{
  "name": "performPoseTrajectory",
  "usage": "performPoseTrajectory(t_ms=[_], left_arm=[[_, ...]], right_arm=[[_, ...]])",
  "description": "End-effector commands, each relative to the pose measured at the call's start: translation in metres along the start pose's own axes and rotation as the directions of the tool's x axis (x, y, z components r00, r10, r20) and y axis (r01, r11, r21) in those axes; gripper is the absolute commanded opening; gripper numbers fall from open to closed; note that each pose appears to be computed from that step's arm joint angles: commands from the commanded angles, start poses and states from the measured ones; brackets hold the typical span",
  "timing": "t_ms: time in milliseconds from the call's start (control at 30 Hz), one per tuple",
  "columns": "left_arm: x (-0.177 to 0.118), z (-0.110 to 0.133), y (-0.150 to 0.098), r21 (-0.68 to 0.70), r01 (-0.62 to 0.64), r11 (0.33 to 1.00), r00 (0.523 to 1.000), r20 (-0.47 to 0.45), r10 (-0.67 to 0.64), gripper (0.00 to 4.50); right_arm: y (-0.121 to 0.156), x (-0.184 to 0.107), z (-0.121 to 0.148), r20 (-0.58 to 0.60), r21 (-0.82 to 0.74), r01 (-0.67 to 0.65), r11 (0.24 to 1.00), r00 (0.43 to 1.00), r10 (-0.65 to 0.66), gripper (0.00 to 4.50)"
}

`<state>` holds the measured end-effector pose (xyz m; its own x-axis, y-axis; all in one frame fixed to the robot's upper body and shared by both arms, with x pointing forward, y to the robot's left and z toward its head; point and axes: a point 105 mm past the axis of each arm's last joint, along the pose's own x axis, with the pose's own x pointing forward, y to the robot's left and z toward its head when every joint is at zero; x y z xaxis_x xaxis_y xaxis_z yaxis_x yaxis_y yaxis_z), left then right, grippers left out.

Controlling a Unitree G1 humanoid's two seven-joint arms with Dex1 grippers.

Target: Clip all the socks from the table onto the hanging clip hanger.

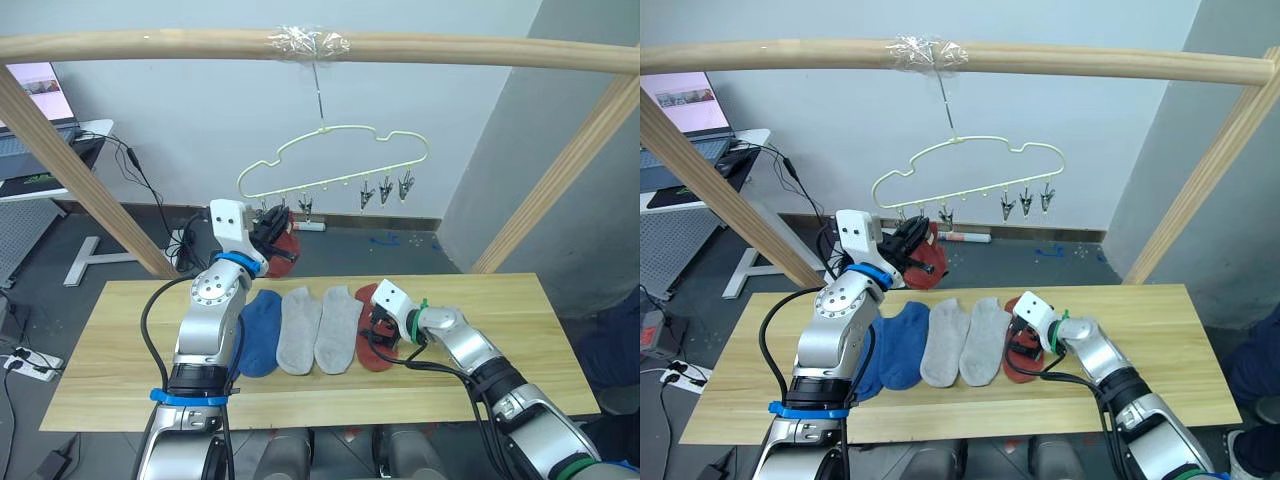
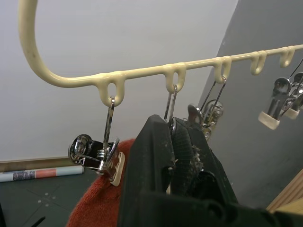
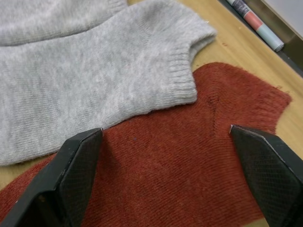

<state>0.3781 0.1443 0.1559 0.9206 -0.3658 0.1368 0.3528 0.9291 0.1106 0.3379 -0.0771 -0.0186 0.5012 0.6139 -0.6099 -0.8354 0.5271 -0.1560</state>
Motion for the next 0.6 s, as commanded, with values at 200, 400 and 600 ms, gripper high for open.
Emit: performPoseTrajectory(t_ms=[200,400,600], left_arm=[[0.001,0.010,-0.003,0.006,0.008,1.000,0.999,0.035,-0.009,0.01],[0.002,0.009,-0.006,0.009,0.018,1.000,0.999,0.030,-0.018,0.00],[0.002,0.006,-0.003,-0.024,0.022,0.999,1.000,0.012,-0.022,0.00]], right_arm=[[-0.014,-0.006,-0.024,-0.059,0.080,0.070,0.994,0.996,-0.065,4.50],[-0.008,-0.012,-0.031,-0.048,0.166,0.038,0.985,0.998,-0.030,3.01],[-0.006,-0.028,-0.037,-0.042,0.104,0.038,0.994,0.999,-0.034,0.98]])
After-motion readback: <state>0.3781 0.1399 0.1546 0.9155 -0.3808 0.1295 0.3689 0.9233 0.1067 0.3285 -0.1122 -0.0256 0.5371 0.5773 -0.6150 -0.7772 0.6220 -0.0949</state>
